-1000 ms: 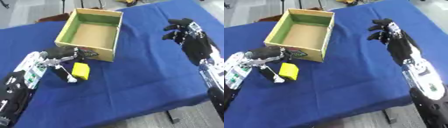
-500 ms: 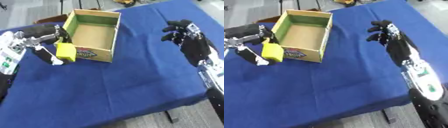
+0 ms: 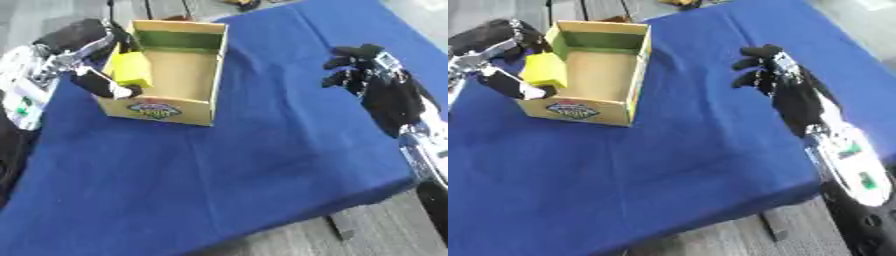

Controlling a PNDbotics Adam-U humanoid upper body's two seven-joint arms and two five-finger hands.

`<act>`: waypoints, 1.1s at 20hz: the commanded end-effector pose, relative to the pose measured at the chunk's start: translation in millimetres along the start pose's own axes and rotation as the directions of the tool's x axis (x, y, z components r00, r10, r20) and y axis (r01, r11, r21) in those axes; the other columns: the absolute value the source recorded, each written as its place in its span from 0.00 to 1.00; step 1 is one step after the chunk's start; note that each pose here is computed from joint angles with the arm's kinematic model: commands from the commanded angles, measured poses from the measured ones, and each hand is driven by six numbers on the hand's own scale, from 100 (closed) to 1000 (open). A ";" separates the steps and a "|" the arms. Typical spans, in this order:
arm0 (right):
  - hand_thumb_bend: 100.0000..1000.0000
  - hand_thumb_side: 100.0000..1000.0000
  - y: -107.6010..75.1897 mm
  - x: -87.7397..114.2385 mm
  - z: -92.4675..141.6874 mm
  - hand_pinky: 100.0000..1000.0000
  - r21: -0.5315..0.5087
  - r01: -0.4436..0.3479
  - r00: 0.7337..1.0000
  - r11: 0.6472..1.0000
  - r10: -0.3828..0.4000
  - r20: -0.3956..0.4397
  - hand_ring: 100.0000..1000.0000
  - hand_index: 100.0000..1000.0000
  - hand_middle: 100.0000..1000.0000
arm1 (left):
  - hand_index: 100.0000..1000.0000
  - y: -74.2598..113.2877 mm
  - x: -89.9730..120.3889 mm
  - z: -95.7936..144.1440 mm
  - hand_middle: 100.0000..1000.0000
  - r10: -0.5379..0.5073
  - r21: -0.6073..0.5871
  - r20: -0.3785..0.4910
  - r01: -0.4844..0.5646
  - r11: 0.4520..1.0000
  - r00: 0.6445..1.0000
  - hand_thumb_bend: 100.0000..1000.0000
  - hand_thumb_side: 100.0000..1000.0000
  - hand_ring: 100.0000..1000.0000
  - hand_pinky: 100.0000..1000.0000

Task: Pick up objects on the table and place them in the box.

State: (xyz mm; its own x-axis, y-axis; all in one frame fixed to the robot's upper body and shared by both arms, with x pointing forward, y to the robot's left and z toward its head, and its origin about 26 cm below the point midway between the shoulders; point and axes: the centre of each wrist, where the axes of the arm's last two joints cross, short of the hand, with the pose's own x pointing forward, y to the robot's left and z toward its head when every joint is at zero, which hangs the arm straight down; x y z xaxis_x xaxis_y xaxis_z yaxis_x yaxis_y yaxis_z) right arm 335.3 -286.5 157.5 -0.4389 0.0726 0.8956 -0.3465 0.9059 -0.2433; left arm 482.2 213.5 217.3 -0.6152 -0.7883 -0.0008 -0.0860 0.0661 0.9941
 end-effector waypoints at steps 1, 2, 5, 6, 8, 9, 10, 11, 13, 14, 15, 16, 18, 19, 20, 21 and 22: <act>0.00 0.90 3.2 9.8 -8.6 0.81 0.047 -0.030 0.999 0.998 0.028 0.029 0.58 0.84 0.66 | 0.38 4.2 -11.7 -0.7 0.19 -0.014 0.050 -0.078 0.018 0.999 0.997 0.35 0.08 0.17 0.21; 0.00 0.90 5.3 10.4 -10.5 0.81 0.059 -0.029 0.999 0.998 0.027 0.032 0.58 0.84 0.66 | 0.39 0.4 -15.1 0.1 0.20 -0.005 0.048 -0.098 0.010 0.999 0.995 0.34 0.08 0.19 0.22; 0.00 0.91 9.6 11.3 -14.2 0.81 0.081 -0.028 0.999 0.996 0.025 0.038 0.58 0.84 0.66 | 0.55 -11.8 -23.6 3.0 0.40 0.035 0.032 -0.145 -0.031 0.999 0.989 0.40 0.21 0.36 0.41; 0.00 0.91 10.5 11.5 -14.9 0.81 0.085 -0.028 0.999 0.996 0.025 0.039 0.58 0.84 0.66 | 0.61 -15.4 -25.7 4.1 0.45 0.049 0.028 -0.154 -0.046 0.999 0.987 0.48 0.28 0.41 0.46; 0.00 0.91 11.4 11.7 -15.6 0.81 0.090 -0.030 0.999 0.995 0.026 0.040 0.58 0.84 0.66 | 0.76 -20.0 -29.0 6.1 0.62 0.074 0.023 -0.163 -0.072 0.997 0.984 0.82 0.55 0.58 0.62; 0.00 0.91 11.6 11.7 -15.7 0.81 0.091 -0.031 0.999 0.995 0.027 0.040 0.58 0.84 0.66 | 0.78 -21.0 -30.0 6.8 0.65 0.081 0.024 -0.166 -0.078 0.997 0.983 0.86 0.58 0.60 0.65; 0.00 0.91 11.7 11.6 -15.7 0.81 0.091 -0.031 0.999 0.995 0.028 0.040 0.58 0.84 0.66 | 0.84 -20.9 -30.8 7.3 0.73 0.083 0.028 -0.171 -0.079 0.996 0.982 0.99 0.66 0.70 0.73; 0.00 0.91 11.7 11.4 -15.6 0.81 0.091 -0.032 0.999 0.995 0.028 0.039 0.58 0.84 0.66 | 0.85 -20.7 -31.0 7.7 0.75 0.082 0.036 -0.174 -0.077 0.996 0.981 1.00 0.69 0.72 0.75; 0.00 0.91 11.8 10.9 -15.3 0.81 0.091 -0.031 0.999 0.995 0.028 0.038 0.58 0.84 0.66 | 0.87 -19.8 -30.5 7.9 0.79 0.075 0.055 -0.176 -0.066 0.996 0.982 1.00 0.75 0.76 0.78; 0.00 0.91 11.8 10.7 -15.3 0.81 0.091 -0.031 0.999 0.995 0.028 0.038 0.58 0.84 0.66 | 0.88 -19.4 -29.8 7.9 0.79 0.067 0.062 -0.174 -0.057 0.996 0.982 1.00 0.78 0.77 0.80; 0.00 0.91 11.9 10.5 -15.1 0.81 0.090 -0.031 0.999 0.995 0.028 0.037 0.58 0.84 0.66 | 0.88 -18.6 -29.1 8.0 0.80 0.058 0.071 -0.173 -0.047 0.996 0.983 1.00 0.80 0.78 0.80; 0.00 0.91 12.0 10.1 -14.9 0.81 0.090 -0.030 0.999 0.995 0.027 0.037 0.58 0.84 0.66 | 0.88 -17.0 -28.4 8.1 0.80 0.050 0.084 -0.172 -0.036 0.996 0.984 1.00 0.82 0.78 0.81; 0.00 0.91 11.9 8.7 -13.7 0.81 0.087 -0.028 0.999 0.996 0.025 0.033 0.58 0.84 0.66 | 0.87 -11.9 -26.5 8.9 0.79 0.035 0.122 -0.166 -0.014 0.992 0.986 1.00 0.81 0.77 0.81; 0.00 0.91 11.8 7.9 -13.0 0.81 0.084 -0.026 0.999 0.996 0.024 0.030 0.58 0.84 0.66 | 0.87 -8.4 -25.4 9.7 0.78 0.032 0.146 -0.159 -0.008 0.989 0.987 1.00 0.81 0.76 0.81; 0.00 0.91 11.7 6.7 -12.0 0.81 0.080 -0.024 0.999 0.997 0.022 0.027 0.58 0.84 0.66 | 0.86 -3.1 -24.0 11.0 0.77 0.033 0.178 -0.147 -0.007 0.984 0.989 0.98 0.78 0.75 0.80; 0.00 0.91 11.5 5.5 -10.8 0.81 0.074 -0.021 1.000 0.997 0.019 0.024 0.58 0.84 0.65 | 0.86 3.3 -22.3 13.0 0.76 0.039 0.217 -0.129 -0.011 0.976 0.991 0.87 0.93 0.74 0.80; 0.00 0.91 11.4 4.3 -9.6 0.81 0.070 -0.019 1.000 0.997 0.017 0.021 0.58 0.84 0.65 | 0.85 11.3 -20.3 16.1 0.75 0.052 0.264 -0.106 -0.022 0.964 0.993 0.94 0.75 0.73 0.80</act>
State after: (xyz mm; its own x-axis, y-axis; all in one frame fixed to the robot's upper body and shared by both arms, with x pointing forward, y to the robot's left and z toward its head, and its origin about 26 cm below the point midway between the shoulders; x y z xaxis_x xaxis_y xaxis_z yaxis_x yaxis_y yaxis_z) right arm 337.5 -270.3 155.4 -0.4404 0.0730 0.8948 -0.4083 0.8714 -0.2720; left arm 484.7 230.9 200.4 -0.5242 -0.8464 0.0944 -0.1970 0.2283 0.9534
